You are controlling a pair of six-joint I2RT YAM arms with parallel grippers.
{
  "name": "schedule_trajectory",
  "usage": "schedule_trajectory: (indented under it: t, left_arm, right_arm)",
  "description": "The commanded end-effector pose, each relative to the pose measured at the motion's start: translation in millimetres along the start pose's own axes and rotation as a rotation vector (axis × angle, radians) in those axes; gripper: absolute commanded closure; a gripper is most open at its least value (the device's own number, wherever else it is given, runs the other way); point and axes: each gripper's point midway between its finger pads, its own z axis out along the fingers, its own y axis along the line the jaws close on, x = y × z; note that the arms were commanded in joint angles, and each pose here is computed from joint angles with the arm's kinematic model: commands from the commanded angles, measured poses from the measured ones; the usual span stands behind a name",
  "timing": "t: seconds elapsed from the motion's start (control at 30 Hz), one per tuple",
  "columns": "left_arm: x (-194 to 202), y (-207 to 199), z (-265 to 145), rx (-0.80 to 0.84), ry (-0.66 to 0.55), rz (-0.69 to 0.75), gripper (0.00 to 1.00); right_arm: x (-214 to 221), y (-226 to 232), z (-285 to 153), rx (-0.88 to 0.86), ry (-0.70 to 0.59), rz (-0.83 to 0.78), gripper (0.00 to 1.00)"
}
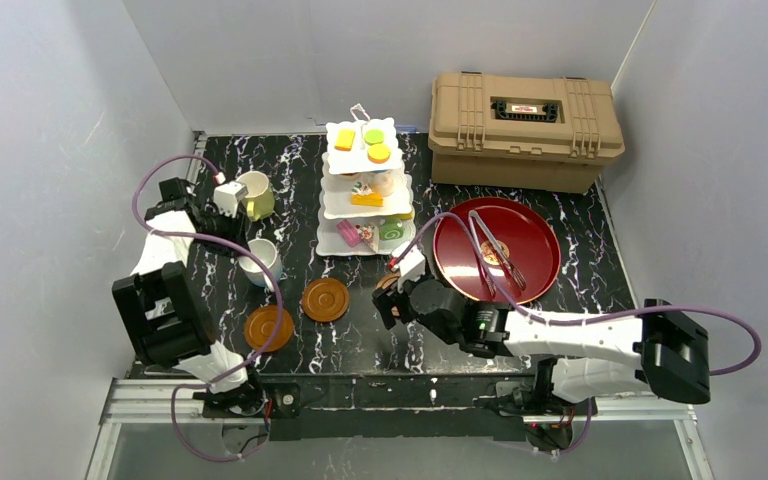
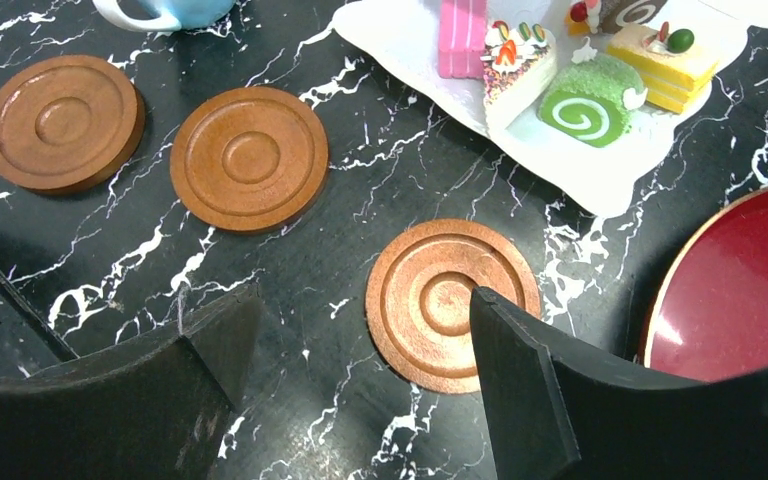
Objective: Serve the afternoon tea
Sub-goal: Pick up the cup at the center of the board.
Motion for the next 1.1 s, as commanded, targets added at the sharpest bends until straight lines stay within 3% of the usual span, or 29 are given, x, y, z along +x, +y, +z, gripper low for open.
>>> schedule_trajectory:
  t: [0.0, 0.13, 0.47, 0.73, 1.07]
  left_arm:
    - [2, -8, 9, 0.033, -0.006, -0.017, 0.7]
    - [-1, -13, 11, 0.036, -0.009, 0.0, 1.0]
    - [-14, -33, -12, -0.053, -0.11, -0.135, 1.0]
    - [-13, -54, -45, -0.165, -0.189, -0.323, 1.0]
    - [-14, -72, -53, -0.208, -0.201, -0.304, 1.0]
  right_arm:
    - [-26, 15, 9, -0.026, -0.054, 0.041, 0.16]
    - [-26, 26, 22, -0.049, -0.063, 0.05, 0.16]
    - [-44, 81, 85, -0.161, -0.117, 0.046, 0.14]
    - [-83, 119, 118, -0.264, -0.271, 0.078, 0.12]
    - [-93, 137, 133, -0.303, -0.279, 0.05, 0.16]
